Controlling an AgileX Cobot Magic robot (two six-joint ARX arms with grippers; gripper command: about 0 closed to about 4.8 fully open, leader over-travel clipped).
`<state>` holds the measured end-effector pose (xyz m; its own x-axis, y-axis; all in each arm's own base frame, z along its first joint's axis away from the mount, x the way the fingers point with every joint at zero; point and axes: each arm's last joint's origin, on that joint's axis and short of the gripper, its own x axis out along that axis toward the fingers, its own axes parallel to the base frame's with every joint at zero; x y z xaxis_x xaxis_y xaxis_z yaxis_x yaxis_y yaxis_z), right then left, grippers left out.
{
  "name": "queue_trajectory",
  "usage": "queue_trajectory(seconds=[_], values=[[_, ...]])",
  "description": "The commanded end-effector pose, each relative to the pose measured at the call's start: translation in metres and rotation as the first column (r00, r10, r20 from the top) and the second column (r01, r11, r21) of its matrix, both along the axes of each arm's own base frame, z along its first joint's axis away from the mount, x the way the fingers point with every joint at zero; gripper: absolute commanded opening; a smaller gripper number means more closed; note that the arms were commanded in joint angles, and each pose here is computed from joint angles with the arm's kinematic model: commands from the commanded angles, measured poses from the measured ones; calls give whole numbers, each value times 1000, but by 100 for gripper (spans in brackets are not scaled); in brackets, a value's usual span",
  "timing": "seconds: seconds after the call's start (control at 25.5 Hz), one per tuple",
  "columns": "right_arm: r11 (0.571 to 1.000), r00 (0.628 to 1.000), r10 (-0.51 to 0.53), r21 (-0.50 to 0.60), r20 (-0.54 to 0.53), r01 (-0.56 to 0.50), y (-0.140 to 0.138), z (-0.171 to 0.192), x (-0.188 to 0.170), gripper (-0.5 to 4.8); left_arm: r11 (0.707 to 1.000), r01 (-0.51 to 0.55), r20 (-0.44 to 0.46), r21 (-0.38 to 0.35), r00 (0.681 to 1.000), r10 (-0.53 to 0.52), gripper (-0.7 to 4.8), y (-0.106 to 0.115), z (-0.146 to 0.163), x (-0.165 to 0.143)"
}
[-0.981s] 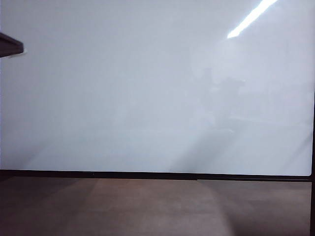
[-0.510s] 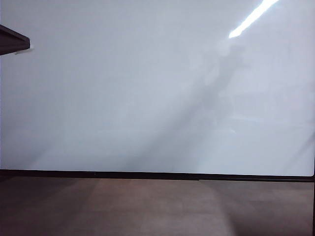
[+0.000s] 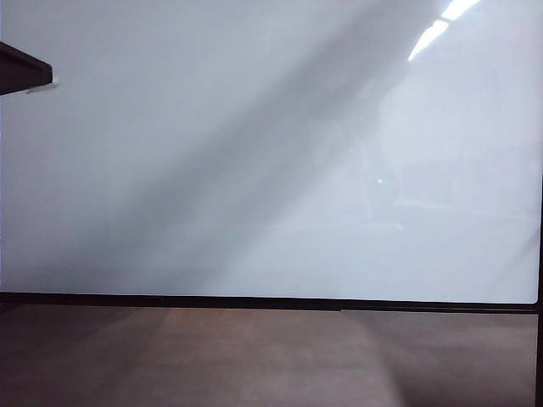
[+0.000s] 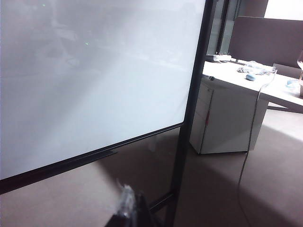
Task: Reach to the right to find the marker pen, pick it up, and write the number 17 on the whiteboard.
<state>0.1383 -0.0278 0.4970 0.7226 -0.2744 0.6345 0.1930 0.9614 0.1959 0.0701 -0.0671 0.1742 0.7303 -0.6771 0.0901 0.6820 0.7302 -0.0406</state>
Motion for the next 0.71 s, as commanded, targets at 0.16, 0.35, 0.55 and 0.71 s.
queue_trajectory(seconds=[0.16, 0.35, 0.55, 0.71], values=[[985, 977, 173, 25, -126, -171, -87, -27, 105, -6, 1000, 2, 3, -1, 1000, -2, -5, 0, 0, 0], [937, 887, 329, -6, -324, -350, -141, -90, 160, 230, 1000, 2, 4, -2, 1000, -2, -5, 0, 1, 0], [884, 767, 406, 1, -496, -467, -161, -153, 198, 373, 1000, 2, 4, -2, 1000, -2, -5, 0, 1, 0], [886, 727, 399, 28, -558, -464, -162, -210, 208, 373, 1000, 8, 4, -2, 1000, -8, -5, -1, 1, -1]])
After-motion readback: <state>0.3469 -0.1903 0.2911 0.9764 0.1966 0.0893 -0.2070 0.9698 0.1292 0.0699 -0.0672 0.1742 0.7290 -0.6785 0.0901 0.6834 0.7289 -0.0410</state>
